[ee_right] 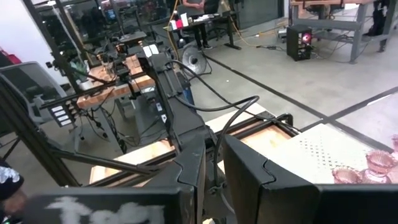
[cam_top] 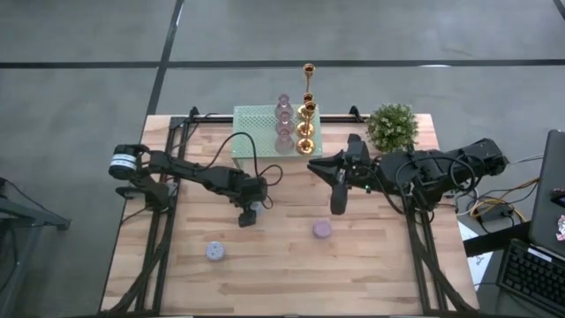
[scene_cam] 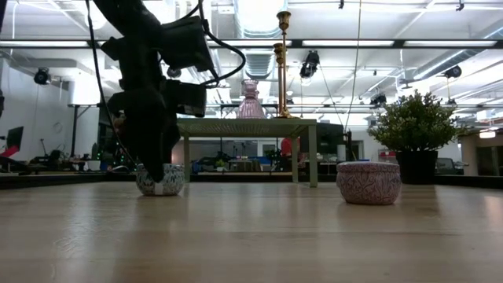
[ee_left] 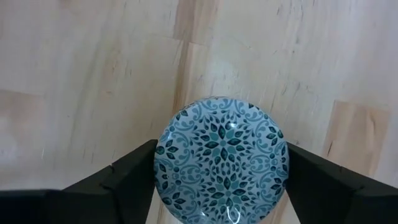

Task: Pick & Place candle stick holders
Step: Put the blue patterned scented candle on the shelf

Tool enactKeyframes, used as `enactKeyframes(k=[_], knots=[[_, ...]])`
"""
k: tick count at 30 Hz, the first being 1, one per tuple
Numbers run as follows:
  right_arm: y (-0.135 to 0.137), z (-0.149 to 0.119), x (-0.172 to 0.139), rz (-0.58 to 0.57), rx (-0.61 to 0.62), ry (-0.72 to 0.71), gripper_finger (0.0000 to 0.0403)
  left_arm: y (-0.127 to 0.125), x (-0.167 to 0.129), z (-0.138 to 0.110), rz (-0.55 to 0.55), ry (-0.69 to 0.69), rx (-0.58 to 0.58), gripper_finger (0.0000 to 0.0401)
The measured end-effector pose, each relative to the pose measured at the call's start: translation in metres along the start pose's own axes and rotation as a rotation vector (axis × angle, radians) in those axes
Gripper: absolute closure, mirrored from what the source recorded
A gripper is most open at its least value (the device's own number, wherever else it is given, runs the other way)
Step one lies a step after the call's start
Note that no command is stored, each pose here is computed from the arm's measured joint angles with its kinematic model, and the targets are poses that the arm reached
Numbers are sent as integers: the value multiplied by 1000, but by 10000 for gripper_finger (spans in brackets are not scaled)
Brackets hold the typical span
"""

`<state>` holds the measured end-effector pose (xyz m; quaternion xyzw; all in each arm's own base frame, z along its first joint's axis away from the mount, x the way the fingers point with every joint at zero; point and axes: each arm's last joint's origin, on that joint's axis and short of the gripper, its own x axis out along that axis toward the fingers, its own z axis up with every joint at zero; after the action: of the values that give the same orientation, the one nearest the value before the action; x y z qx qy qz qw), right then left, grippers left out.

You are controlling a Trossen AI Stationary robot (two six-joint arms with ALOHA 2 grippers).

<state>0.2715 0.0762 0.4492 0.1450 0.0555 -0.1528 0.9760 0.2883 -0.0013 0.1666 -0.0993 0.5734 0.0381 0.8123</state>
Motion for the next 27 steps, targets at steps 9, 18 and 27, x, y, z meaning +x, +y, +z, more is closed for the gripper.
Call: enactKeyframes(k=[9,18,27], knots=[[-1,-1,0,-17,1,-4,351,0,-3,-1,-16,2,-32,90],[0,-1,0,-16,3,-6,351,-2,-46,-1,-34,-75,-62,97],[-2,1,2,-23,-25,-16,351,7,-115,11,-6,-79,-128,94]])
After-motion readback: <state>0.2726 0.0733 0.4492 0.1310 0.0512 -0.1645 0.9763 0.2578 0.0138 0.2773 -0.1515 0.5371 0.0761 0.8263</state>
